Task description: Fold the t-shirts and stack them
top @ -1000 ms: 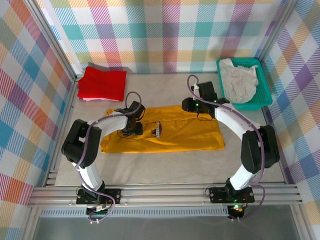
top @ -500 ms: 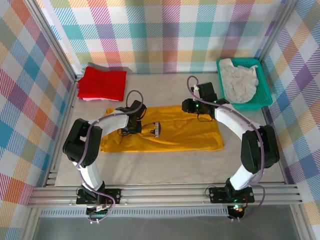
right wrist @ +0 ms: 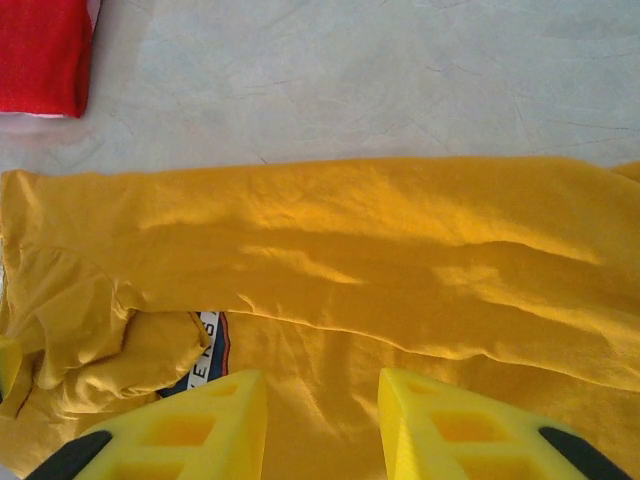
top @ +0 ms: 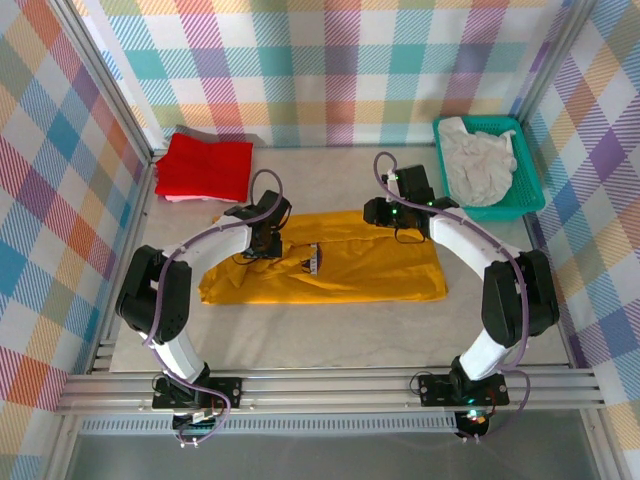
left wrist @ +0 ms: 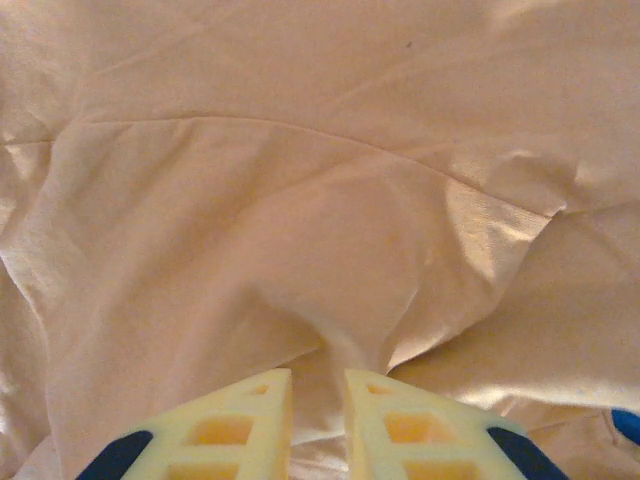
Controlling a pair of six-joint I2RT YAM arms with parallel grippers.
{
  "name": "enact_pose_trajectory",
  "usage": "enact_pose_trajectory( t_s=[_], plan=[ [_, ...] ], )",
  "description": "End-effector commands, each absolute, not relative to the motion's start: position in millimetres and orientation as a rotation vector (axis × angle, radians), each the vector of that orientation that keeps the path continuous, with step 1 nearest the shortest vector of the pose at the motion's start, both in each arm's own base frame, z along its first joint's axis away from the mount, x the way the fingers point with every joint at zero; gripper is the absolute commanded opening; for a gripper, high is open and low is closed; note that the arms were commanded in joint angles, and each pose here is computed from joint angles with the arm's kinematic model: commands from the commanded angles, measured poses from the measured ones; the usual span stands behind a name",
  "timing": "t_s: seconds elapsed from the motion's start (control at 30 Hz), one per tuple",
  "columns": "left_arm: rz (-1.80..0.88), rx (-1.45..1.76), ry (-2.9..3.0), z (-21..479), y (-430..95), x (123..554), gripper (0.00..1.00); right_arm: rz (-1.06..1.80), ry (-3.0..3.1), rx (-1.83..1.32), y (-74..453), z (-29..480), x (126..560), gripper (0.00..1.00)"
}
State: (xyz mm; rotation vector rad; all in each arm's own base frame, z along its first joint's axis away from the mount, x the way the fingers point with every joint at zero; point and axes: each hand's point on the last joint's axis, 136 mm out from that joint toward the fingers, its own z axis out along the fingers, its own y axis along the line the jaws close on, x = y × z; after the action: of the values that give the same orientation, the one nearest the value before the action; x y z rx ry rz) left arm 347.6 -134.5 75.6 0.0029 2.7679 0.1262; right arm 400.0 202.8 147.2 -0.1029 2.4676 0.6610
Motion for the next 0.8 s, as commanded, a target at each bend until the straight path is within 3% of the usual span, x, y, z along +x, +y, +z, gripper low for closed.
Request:
enact_pose_trajectory(
  t_s=[0.0,0.07,0.1,0.3,0.43,0.7,0.77],
  plan=[
    [0.147,0.052,2.781,75.8,-135.0,343.6,0.18,0.664,2.449,-0.132,203.6,154.4,393.7,0.35],
    [0.152,0.057,2.790,70.7,-135.2,343.9,0.03,0.661,2.448,-0.133,203.0,154.7,393.1,0.35],
    [0.145,0.059,2.794,69.3,-136.5,343.9,0.03,0.658,2.448,-0.131,202.5,154.8,393.1,0.35],
    [0.087,0.073,2.809,63.8,-144.8,343.5,0.30,0.644,2.446,-0.133,200.0,156.3,391.2,0.35],
    [0.084,0.082,2.824,49.6,-146.0,342.7,0.36,0.655,2.445,-0.131,201.6,156.5,392.0,0.35],
    [0.135,0.074,2.816,49.1,-140.0,345.5,0.01,0.645,2.445,-0.136,200.4,157.9,391.4,0.36],
    [0.134,0.073,2.804,60.3,-139.9,346.4,0.00,0.640,2.442,-0.134,199.7,159.1,391.7,0.36]
  ],
)
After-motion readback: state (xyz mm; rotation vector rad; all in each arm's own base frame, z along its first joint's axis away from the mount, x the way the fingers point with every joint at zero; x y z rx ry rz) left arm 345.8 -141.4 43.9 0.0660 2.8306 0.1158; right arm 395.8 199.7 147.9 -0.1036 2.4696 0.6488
